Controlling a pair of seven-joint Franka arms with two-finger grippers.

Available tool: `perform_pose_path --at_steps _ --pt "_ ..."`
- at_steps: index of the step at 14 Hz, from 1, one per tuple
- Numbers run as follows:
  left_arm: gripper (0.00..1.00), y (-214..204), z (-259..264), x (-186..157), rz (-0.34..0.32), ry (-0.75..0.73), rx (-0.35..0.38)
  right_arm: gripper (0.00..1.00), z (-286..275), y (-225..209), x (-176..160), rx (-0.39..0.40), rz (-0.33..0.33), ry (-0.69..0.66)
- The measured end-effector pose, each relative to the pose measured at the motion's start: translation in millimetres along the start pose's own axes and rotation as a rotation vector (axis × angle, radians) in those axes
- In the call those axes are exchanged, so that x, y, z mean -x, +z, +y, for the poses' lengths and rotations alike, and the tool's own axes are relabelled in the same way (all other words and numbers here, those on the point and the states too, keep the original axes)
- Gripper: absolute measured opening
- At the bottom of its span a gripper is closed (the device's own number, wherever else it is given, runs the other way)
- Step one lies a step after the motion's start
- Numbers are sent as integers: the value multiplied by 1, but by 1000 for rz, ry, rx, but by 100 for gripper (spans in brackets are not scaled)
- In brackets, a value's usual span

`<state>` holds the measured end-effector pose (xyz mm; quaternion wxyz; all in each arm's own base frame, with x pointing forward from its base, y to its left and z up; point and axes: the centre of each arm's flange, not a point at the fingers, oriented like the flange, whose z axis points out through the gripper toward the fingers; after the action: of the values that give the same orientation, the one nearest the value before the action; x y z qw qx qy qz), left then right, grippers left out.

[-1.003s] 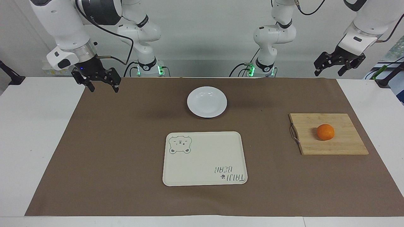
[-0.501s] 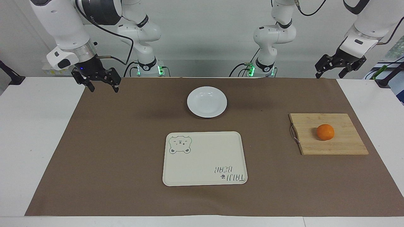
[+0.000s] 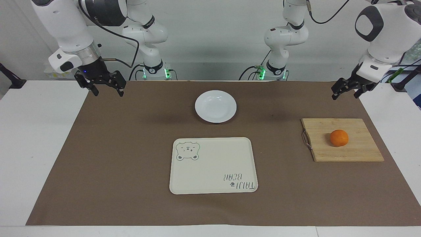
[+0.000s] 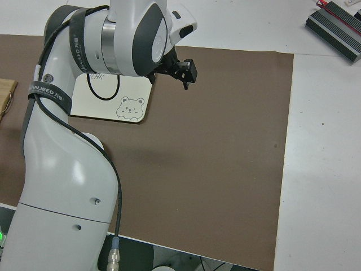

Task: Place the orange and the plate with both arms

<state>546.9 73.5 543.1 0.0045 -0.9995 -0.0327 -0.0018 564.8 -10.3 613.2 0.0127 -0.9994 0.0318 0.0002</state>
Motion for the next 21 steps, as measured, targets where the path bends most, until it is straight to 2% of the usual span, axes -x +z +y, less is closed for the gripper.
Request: perform_pose_path --at_steps 7,21 --pt "100 49 -8 -16 23 2 -1 100 0 0 0 0 0 0" --pt "100 50 -5 -17 33 27 -2 100 0 0 0 0 0 0"
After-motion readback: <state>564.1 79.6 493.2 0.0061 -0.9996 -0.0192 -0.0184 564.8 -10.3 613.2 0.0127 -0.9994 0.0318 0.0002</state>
